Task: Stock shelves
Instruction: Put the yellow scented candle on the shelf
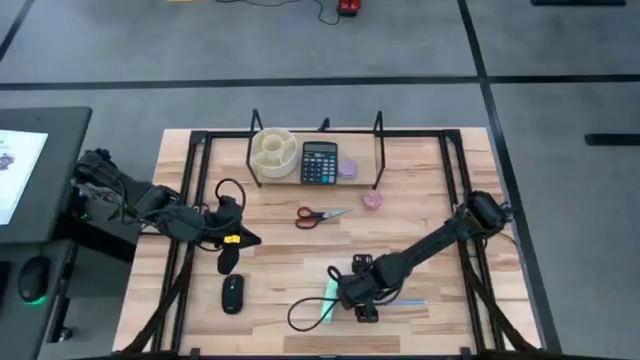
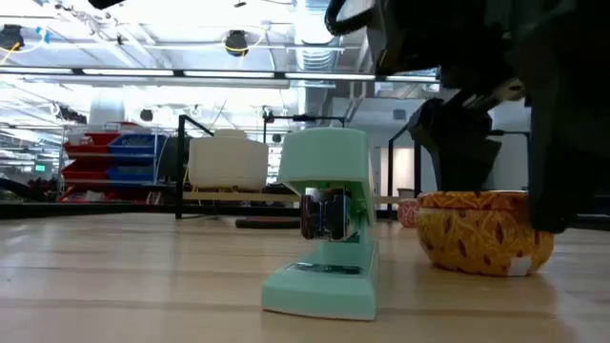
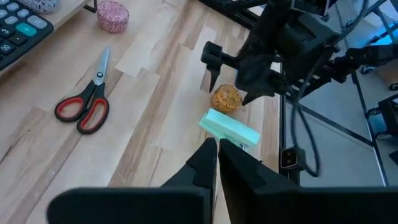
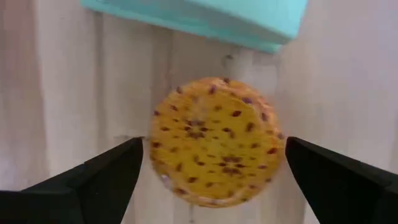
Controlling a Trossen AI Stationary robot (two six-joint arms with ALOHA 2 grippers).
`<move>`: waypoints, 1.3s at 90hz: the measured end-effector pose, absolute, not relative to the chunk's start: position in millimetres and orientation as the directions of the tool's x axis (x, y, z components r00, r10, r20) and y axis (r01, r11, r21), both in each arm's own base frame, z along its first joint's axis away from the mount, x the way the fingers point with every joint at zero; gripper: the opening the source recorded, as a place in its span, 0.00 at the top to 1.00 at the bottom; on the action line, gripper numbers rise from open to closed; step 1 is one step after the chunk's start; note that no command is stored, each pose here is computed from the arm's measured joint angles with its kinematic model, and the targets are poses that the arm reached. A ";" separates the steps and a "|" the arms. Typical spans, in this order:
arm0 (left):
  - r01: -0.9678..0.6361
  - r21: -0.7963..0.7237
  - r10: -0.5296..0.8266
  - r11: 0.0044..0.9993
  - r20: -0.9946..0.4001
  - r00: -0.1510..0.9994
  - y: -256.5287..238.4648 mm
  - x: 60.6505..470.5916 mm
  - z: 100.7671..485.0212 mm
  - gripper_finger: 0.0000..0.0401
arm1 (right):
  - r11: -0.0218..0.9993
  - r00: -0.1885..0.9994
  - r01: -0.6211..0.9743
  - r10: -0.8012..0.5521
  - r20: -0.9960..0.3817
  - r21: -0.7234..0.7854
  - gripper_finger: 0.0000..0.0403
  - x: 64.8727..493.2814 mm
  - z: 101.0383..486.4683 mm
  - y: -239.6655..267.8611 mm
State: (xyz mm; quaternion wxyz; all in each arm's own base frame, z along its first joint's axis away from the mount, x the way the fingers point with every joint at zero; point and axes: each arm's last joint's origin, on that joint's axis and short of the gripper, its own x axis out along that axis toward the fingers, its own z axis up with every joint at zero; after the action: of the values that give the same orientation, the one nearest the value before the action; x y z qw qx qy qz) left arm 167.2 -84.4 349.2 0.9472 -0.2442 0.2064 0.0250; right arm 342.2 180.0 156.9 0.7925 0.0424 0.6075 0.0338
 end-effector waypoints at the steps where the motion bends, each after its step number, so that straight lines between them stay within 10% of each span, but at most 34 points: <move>1: -0.148 -0.453 -0.054 0.879 -0.403 0.914 -84.4 167.2 349.3 1.00 | 0.994 0.259 0.005 0.104 -0.960 0.109 0.06 342.1 156.1 179.3; 53: -0.149 -0.454 -0.053 0.879 -0.403 0.914 -84.4 167.2 349.3 1.00 | 0.970 0.248 0.210 0.066 -0.966 0.120 0.31 357.5 160.8 142.8; 95: -0.197 -0.415 0.025 0.888 -0.385 0.923 -82.2 167.5 349.9 1.00 | 0.962 0.412 0.266 -0.052 -0.910 0.066 0.31 392.3 339.9 3.9; 117: -0.242 -0.407 0.087 0.881 -0.363 0.928 -78.8 169.0 351.3 1.00 | 0.932 0.445 0.362 -0.194 -0.874 -0.023 0.31 377.6 369.0 -95.3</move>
State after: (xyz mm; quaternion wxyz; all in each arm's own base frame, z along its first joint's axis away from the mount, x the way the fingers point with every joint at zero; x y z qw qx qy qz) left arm 169.0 -78.8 351.3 0.9548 -0.2286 0.1693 0.0862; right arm 377.6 -95.3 369.0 0.8460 0.0836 0.5002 -0.1644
